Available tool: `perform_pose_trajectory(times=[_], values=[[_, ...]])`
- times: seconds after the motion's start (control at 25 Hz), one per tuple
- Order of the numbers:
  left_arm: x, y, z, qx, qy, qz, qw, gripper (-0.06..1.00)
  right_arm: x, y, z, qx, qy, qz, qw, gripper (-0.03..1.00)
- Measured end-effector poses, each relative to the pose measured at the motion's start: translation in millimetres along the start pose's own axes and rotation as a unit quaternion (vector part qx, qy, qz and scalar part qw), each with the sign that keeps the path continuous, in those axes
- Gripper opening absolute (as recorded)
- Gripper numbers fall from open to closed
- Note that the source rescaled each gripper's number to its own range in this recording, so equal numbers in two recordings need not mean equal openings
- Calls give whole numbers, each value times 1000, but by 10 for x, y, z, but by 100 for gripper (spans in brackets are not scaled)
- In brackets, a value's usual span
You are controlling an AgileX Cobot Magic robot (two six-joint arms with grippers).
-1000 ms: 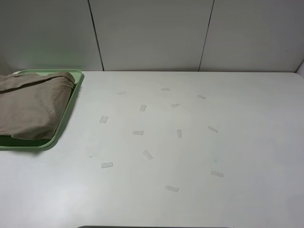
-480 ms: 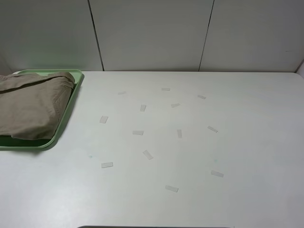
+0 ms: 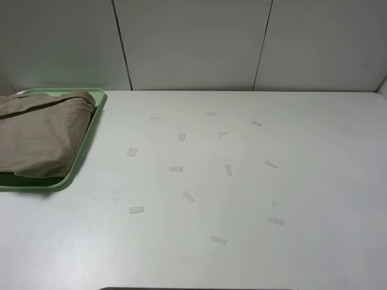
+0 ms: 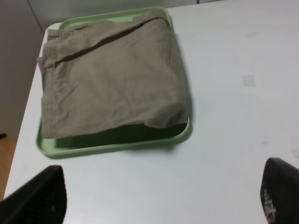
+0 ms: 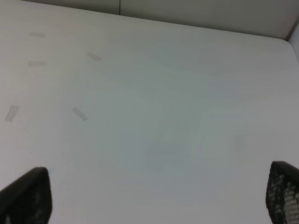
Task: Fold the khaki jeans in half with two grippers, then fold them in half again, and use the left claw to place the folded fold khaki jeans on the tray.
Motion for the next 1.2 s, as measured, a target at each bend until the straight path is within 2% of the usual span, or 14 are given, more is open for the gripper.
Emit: perform_pose_trajectory(times=[0.32,0.68,0.84,1.2], values=[[1,-15,-14,3,16,0,1000,83,0,0,0,0,0,0,1000,100],[-144,-257,-229,51,25,-35,998,83,0,0,0,0,0,0,1000,100],[-166,-348,-327,73,24,-37,996,83,0,0,0,0,0,0,1000,100],[-157,-376,-356,78,22,-33,996,83,0,0,0,0,0,0,1000,100]])
Point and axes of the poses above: a point on each arm's last joint axis where the gripper is mounted, y pointing back along that axis away from the gripper, x along the wrist's bending axis when the last joint is at zero, z = x × y, the point moved 7 cm from there along -y, pointing out along that axis toward the gripper, and after that the axes turned 5 degrees about -y, right-handed, at the moved point
